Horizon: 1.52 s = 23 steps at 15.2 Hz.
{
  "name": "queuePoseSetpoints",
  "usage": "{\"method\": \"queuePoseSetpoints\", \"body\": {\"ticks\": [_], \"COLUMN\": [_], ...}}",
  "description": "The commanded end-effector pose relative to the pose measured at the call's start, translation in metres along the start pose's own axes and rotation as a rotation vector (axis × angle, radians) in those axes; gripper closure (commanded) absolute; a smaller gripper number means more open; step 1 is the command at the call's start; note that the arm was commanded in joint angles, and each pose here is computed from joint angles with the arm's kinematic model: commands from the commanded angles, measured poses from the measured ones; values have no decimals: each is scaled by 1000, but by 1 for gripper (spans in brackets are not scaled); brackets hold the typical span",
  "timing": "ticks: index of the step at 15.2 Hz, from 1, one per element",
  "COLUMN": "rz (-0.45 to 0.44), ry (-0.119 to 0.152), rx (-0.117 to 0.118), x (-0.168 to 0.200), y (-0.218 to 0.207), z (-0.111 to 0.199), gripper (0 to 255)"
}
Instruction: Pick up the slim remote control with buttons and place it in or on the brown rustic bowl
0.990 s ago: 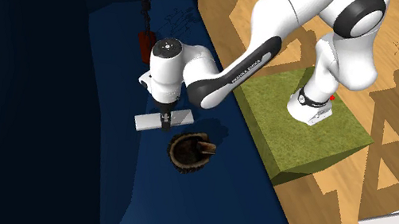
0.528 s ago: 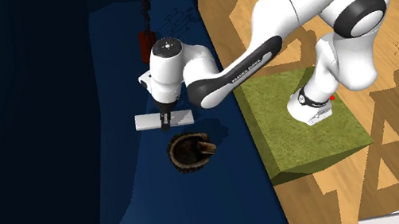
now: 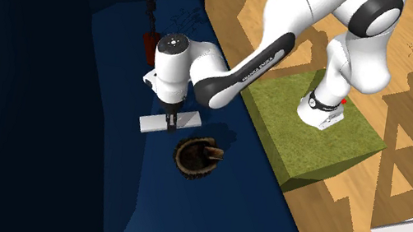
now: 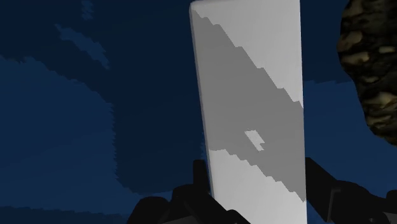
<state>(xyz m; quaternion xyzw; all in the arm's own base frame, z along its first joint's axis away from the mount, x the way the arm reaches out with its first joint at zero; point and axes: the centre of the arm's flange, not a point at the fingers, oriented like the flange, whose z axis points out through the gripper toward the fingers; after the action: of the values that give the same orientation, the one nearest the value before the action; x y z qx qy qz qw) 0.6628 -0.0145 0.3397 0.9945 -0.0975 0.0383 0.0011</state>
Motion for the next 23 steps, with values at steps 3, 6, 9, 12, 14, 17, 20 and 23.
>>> {"method": "queuePoseSetpoints", "body": {"ticks": [3,6,9,12,14,17,20,23], "rz": [0,0,0,0,0,0,0,0], "ry": [0,0,0,0,0,0,0,0], "rx": [0,0,0,0,0,0,0,0], "x": [2,4,5,6,7,8,9,11], "y": [-1,-1,-1,-1,-1,-1,-1,-1], "z": [-20,-36,-52,-68,-78,-94,-110,-125], "gripper": [255,255,255,255,255,255,255,255]}}
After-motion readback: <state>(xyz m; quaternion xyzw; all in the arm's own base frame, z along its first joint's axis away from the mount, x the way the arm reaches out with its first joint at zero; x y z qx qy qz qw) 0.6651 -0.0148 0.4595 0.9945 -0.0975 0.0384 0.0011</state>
